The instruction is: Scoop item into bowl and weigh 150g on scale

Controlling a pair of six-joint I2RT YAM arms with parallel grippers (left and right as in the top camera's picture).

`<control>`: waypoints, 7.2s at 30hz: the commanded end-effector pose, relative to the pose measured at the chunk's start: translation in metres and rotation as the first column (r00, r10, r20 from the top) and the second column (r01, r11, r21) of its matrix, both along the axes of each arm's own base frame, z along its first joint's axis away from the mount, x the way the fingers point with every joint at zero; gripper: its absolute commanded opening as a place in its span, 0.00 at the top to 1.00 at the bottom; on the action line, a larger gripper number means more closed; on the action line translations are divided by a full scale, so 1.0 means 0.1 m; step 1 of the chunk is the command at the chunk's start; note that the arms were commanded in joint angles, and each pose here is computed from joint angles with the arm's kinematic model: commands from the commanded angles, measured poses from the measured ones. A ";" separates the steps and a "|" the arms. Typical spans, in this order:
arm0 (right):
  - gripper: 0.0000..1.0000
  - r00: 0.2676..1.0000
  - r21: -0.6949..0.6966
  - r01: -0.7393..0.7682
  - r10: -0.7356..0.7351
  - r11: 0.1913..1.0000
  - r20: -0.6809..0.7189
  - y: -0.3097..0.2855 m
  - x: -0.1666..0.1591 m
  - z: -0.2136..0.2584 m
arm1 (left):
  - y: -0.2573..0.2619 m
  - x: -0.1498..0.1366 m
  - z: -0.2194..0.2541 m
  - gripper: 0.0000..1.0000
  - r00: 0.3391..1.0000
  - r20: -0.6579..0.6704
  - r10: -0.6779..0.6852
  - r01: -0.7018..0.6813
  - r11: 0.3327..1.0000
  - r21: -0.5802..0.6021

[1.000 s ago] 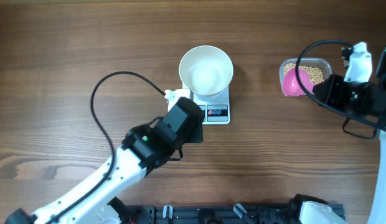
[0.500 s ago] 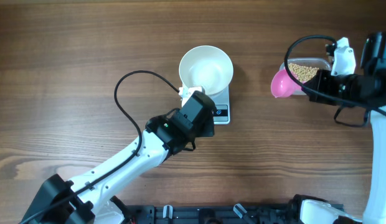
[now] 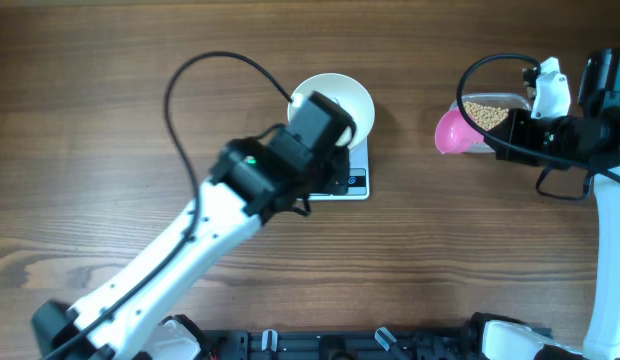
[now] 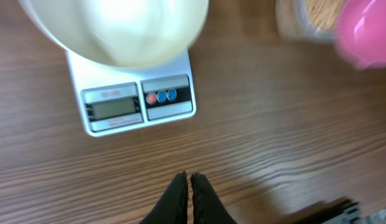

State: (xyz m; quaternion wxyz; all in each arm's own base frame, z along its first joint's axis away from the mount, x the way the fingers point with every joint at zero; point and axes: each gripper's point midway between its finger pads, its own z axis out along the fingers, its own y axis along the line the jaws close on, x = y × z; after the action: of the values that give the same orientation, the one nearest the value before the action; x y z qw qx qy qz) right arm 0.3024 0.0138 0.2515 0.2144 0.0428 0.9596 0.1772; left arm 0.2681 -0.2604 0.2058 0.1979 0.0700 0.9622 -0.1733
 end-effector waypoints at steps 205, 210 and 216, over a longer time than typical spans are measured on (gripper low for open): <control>0.96 0.997 -0.042 0.074 -0.073 0.996 0.024 -0.12 0.11 0.04 | 0.06 0.28 -2.35 0.96 0.997 -0.075 0.019 0.005 0.951 0.308; 0.96 0.997 -0.042 0.074 -0.073 0.996 0.018 -0.12 0.10 0.04 | 0.10 0.25 -2.39 0.96 0.996 -0.086 0.020 0.008 0.948 0.319; 0.96 0.997 -0.042 0.074 -0.073 0.996 0.018 -0.12 0.10 0.04 | 0.15 0.20 -2.46 0.96 0.996 -0.092 0.021 0.010 0.946 0.324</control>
State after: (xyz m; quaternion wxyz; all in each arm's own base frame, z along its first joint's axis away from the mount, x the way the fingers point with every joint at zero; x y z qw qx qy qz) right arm 0.3091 0.0044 0.2516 0.2247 0.0693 0.9592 0.1567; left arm 0.3187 -0.2743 0.0125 0.2048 0.0767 0.9734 -0.0689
